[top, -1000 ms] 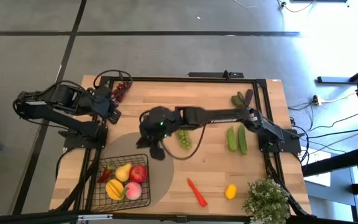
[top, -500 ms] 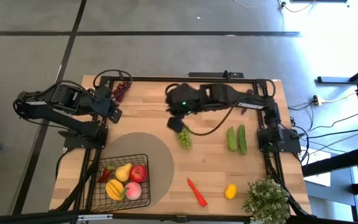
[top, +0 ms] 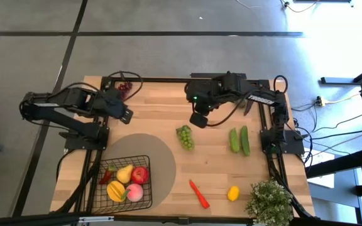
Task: Build produce basket
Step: Put the left green cucumber into the wire basket
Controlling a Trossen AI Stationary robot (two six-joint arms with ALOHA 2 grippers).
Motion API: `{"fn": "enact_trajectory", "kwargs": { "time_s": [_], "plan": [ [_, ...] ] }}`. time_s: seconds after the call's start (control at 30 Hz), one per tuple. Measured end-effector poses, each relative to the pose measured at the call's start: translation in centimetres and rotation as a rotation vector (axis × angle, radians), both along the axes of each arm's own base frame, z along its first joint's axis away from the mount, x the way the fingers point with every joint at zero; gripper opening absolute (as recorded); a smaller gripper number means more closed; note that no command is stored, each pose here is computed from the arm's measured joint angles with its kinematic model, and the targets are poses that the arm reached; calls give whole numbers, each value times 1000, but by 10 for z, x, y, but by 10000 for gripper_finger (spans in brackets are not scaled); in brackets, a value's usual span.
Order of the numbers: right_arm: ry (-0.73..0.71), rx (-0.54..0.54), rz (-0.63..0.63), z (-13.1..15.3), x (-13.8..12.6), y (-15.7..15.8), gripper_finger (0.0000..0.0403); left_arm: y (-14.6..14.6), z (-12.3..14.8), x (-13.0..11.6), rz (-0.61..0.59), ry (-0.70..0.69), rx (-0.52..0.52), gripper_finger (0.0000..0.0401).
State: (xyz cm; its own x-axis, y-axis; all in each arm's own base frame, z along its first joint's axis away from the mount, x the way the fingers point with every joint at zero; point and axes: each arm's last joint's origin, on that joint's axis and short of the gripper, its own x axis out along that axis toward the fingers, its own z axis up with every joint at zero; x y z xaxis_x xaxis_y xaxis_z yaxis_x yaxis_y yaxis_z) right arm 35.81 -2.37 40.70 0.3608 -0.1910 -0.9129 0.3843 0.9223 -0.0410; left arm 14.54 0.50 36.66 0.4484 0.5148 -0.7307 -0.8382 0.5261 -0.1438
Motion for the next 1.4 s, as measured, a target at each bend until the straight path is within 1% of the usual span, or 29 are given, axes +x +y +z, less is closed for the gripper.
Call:
{"fn": "enact_trajectory", "kwargs": {
  "time_s": [0.13, 0.23, 0.4, 0.5, 0.6, 0.8, 0.93, 1.07, 1.17, 1.27, 1.33, 1.4],
  "plan": [
    [-16, 19, 14, 5, -5, 1, 59, 4, -6, 12, 26, 39, -8, 84],
    [-46, 65, 13, 13, -12, 3, 59, 7, -8, 17, 29, 68, 2, 84],
    [-97, 94, -23, 27, -26, 12, 59, 9, -10, 22, 37, 67, 3, 84],
    [-124, 105, -29, 34, -36, 20, 59, 9, -9, 20, 37, 63, 4, 84],
    [-123, 90, -92, 34, -48, 26, 59, 9, -9, 21, 36, 66, 3, 84],
    [-42, 156, -297, 11, -79, 35, 59, 9, -9, 21, 35, 64, 4, 84],
    [-24, 217, -487, -3, -102, 40, 59, 9, -9, 21, 18, 74, 12, 84],
    [-20, 245, -680, -17, -119, 42, 59, 9, -9, 21, 17, 71, 12, 84],
    [28, 236, -723, -33, -122, 44, 59, 9, -9, 21, 17, 71, 12, 84],
    [97, 221, -704, -48, -122, 44, 59, 9, -9, 21, 17, 71, 12, 84],
    [137, 239, -681, -55, -122, 42, 59, 9, -9, 21, 17, 71, 12, 84],
    [160, 249, -693, -60, -122, 40, 58, 9, -9, 21, 16, 69, 11, 84]
  ]
}}
